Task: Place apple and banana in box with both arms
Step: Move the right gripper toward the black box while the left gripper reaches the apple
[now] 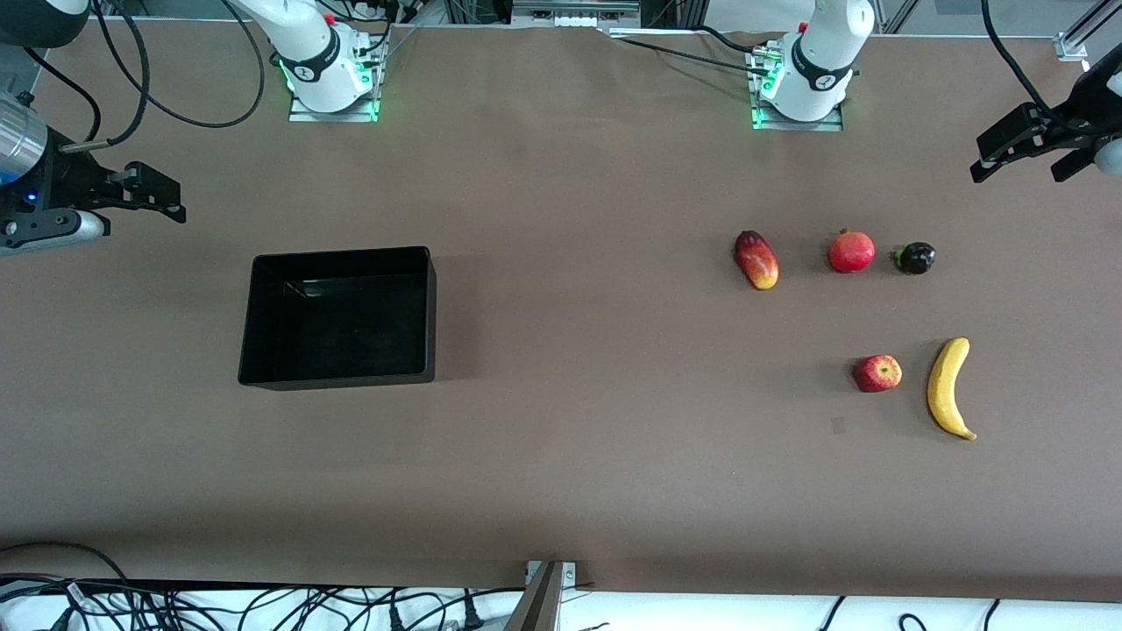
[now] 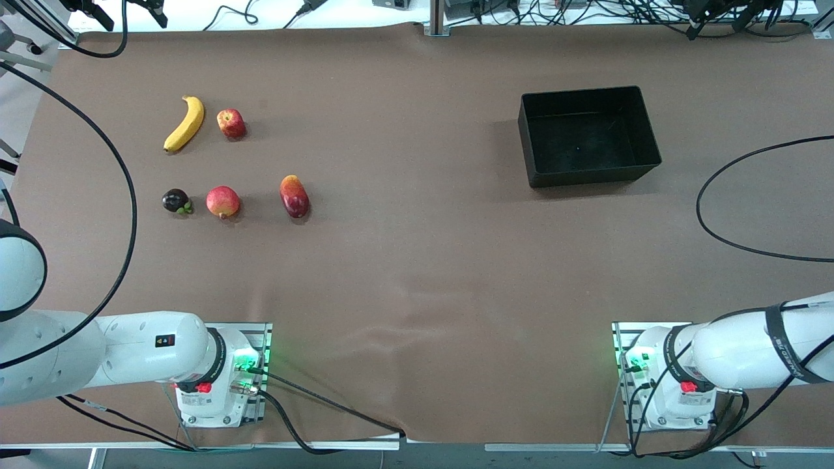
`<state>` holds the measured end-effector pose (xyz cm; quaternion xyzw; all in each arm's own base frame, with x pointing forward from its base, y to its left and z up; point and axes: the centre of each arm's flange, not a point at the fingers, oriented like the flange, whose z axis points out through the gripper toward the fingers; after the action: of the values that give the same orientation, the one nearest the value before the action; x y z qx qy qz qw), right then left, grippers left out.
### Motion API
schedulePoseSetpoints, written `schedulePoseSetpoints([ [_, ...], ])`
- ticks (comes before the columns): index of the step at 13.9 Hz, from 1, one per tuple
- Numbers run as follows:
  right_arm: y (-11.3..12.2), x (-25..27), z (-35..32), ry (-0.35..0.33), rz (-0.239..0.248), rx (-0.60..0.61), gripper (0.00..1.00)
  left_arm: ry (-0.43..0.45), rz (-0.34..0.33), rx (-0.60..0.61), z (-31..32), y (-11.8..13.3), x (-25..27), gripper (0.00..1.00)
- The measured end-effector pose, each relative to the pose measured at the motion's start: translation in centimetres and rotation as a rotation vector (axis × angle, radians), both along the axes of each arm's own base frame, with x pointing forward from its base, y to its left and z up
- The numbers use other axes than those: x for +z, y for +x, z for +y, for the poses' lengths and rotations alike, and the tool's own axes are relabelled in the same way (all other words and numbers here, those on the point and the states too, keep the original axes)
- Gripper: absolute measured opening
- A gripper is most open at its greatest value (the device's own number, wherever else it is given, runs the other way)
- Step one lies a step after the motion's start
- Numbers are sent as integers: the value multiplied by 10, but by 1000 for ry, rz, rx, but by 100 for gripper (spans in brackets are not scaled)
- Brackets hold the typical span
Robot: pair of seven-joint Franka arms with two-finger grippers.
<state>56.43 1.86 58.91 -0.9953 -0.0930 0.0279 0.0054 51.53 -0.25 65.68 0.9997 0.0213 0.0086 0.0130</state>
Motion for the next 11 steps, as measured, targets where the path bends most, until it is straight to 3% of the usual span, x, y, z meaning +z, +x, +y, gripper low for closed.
schedulePoseSetpoints([
  [7,-1,-3,-5,-8,19,-7,100,0,0,0,0,0,0,100],
  [11,10,-66,-10,-35,57,-15,100,-2,18,1,1,7,-10,100],
])
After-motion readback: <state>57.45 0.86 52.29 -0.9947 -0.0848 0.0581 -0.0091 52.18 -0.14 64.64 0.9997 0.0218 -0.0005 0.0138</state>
